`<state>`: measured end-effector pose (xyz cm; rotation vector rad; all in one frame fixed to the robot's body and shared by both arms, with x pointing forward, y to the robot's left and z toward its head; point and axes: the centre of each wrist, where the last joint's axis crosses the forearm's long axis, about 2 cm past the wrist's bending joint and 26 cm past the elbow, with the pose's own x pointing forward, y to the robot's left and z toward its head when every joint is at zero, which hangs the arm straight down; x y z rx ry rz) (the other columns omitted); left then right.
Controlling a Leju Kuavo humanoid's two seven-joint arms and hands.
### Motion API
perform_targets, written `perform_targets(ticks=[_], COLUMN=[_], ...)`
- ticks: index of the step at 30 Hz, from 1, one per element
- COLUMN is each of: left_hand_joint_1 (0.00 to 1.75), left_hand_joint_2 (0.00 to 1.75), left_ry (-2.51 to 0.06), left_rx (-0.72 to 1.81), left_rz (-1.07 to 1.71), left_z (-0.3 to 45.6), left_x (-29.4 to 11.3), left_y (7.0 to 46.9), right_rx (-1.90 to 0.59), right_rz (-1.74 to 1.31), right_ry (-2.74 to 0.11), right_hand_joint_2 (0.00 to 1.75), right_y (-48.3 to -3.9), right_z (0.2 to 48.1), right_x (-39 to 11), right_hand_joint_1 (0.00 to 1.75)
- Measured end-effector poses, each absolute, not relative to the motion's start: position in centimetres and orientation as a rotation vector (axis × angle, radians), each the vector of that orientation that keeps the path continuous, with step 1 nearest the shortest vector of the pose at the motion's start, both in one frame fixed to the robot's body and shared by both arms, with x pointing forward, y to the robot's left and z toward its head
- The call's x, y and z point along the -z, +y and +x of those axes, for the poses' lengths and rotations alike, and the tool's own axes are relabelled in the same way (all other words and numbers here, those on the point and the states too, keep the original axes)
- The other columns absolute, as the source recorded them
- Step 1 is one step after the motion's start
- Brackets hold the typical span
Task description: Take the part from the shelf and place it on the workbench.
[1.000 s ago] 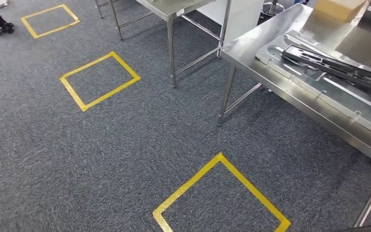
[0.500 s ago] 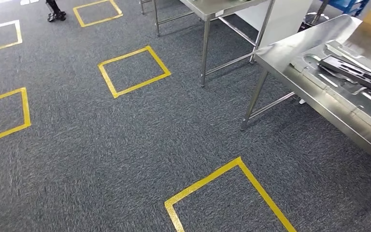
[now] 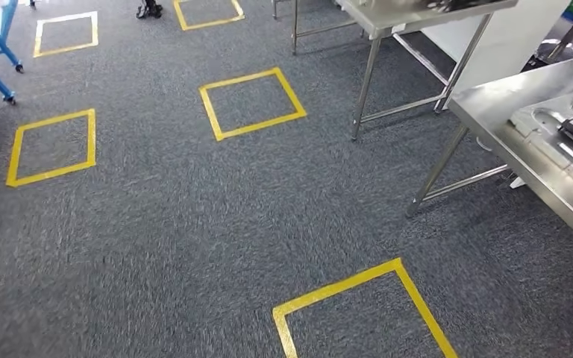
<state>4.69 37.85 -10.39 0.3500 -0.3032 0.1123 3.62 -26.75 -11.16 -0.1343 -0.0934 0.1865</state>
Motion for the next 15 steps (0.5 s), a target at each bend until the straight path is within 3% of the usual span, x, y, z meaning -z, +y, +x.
perform_targets(ticks=[15], left_hand_joint_1=[0.00], left_hand_joint_2=[0.00], left_ry=[-0.294], left_rx=[-0.153], left_rz=[0.353], left_z=[4.84], left_x=[10.43], left_y=[37.46], right_rx=[-0.201], right_rz=[-0.129], right_ry=[-0.100], right_hand_joint_2=[0.00], right_y=[-27.57], right_z=[3.59], right_x=[11.20], right_hand_joint_1=[0.00])
